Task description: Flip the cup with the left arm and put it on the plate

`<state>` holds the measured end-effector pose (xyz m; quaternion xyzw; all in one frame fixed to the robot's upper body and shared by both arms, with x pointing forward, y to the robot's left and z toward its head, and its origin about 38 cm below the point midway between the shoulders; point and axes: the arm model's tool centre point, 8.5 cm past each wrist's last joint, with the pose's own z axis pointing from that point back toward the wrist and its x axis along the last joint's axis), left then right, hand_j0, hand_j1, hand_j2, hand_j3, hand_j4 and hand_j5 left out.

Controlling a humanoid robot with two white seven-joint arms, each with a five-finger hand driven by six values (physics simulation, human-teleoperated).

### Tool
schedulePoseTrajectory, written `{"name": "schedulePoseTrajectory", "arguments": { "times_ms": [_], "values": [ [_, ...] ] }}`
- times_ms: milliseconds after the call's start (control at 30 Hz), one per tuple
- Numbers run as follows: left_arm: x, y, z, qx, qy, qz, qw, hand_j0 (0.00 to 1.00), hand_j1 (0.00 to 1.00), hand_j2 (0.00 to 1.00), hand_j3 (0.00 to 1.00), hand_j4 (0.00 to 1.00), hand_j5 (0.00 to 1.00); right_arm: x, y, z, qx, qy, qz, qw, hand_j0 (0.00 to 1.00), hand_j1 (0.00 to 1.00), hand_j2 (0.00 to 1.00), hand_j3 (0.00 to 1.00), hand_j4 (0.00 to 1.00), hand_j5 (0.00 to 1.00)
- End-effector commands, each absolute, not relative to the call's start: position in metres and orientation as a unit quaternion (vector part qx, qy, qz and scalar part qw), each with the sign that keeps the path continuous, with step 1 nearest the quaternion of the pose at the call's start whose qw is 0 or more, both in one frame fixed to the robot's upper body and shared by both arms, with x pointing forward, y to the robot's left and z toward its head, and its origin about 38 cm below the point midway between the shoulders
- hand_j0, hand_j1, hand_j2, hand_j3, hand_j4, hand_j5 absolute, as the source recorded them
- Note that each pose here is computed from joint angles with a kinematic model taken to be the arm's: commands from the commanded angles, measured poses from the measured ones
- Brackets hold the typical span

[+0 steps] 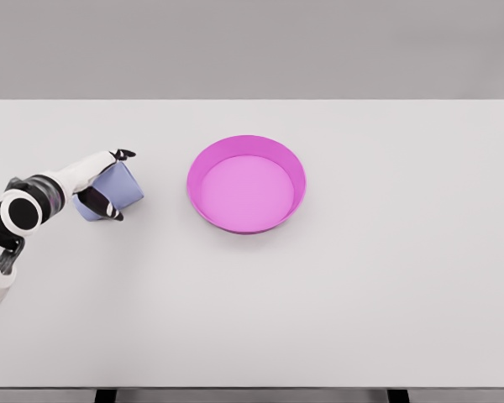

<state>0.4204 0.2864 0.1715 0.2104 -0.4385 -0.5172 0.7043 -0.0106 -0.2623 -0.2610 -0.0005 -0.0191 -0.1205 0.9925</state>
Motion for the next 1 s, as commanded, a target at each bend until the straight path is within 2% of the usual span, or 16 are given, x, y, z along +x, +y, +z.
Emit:
{"name": "schedulePoseTrajectory", "arguments": {
  "times_ms": [0, 400, 433, 500, 967],
  "values": [
    [0.4205, 0.287, 0.1713, 0.212, -0.438, -0.518, 0.703, 1.0, 1.0, 1.0, 1.0, 1.0, 1.0, -0.0105, -0.2622, -0.261, 0.0, -0.019, -0.12, 0.993, 1.0, 1.0, 1.0, 1.0, 1.0, 1.0],
    [0.4211, 0.2882, 0.1687, 0.213, -0.434, -0.518, 0.706, 1.0, 1.0, 1.0, 1.0, 1.0, 1.0, -0.0106, -0.2624, -0.261, -0.001, -0.019, -0.12, 0.993, 1.0, 1.0, 1.0, 1.0, 1.0, 1.0],
    [0.4212, 0.2884, 0.1688, 0.214, -0.434, -0.518, 0.705, 0.9, 0.9, 0.9, 0.9, 0.9, 0.9, -0.0105, -0.2622, -0.261, 0.0, -0.019, -0.121, 0.992, 1.0, 1.0, 1.0, 1.0, 1.0, 1.0],
    [0.4211, 0.2883, 0.1688, 0.214, -0.434, -0.518, 0.706, 0.8, 0.8, 0.8, 0.8, 0.8, 0.8, -0.011, -0.2621, -0.261, 0.0, -0.018, -0.121, 0.992, 1.0, 1.0, 1.0, 1.0, 1.0, 1.0],
    [0.4216, 0.286, 0.1701, 0.197, -0.441, -0.513, 0.71, 0.78, 0.78, 0.78, 0.78, 0.78, 0.78, -0.0105, -0.2622, -0.261, 0.0, -0.019, -0.12, 0.993, 1.0, 1.0, 1.0, 1.0, 1.0, 1.0]
  ]
}}
